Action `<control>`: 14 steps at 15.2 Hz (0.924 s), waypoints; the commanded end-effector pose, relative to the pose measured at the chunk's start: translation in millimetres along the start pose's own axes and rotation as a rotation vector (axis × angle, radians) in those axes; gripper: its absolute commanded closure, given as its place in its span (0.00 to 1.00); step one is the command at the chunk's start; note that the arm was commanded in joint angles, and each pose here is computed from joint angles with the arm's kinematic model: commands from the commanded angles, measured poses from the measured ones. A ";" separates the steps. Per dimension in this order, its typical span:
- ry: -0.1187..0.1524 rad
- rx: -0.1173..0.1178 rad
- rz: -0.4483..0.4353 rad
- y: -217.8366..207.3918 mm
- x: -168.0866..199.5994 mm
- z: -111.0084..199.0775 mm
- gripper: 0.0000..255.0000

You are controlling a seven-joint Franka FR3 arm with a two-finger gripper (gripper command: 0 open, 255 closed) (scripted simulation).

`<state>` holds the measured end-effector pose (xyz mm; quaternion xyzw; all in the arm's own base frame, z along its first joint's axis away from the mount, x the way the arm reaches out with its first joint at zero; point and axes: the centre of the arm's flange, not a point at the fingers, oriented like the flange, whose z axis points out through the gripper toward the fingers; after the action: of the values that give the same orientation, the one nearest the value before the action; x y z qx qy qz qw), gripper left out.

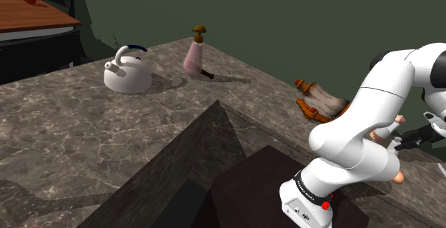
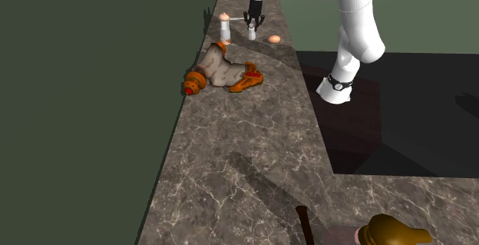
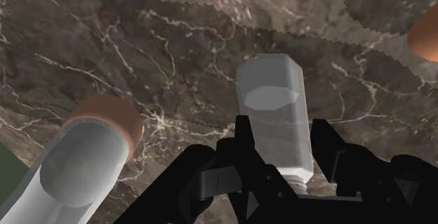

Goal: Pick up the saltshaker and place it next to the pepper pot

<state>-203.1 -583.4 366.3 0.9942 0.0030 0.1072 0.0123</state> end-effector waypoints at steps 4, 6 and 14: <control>0.000 0.000 0.000 0.0 -3.7 18.4 1.00; 0.000 0.000 0.000 0.0 -3.7 18.4 1.00; 0.000 0.000 0.000 0.0 -3.7 18.4 0.00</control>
<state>-202.8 -583.9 347.5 0.9942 0.0030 0.1072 0.0125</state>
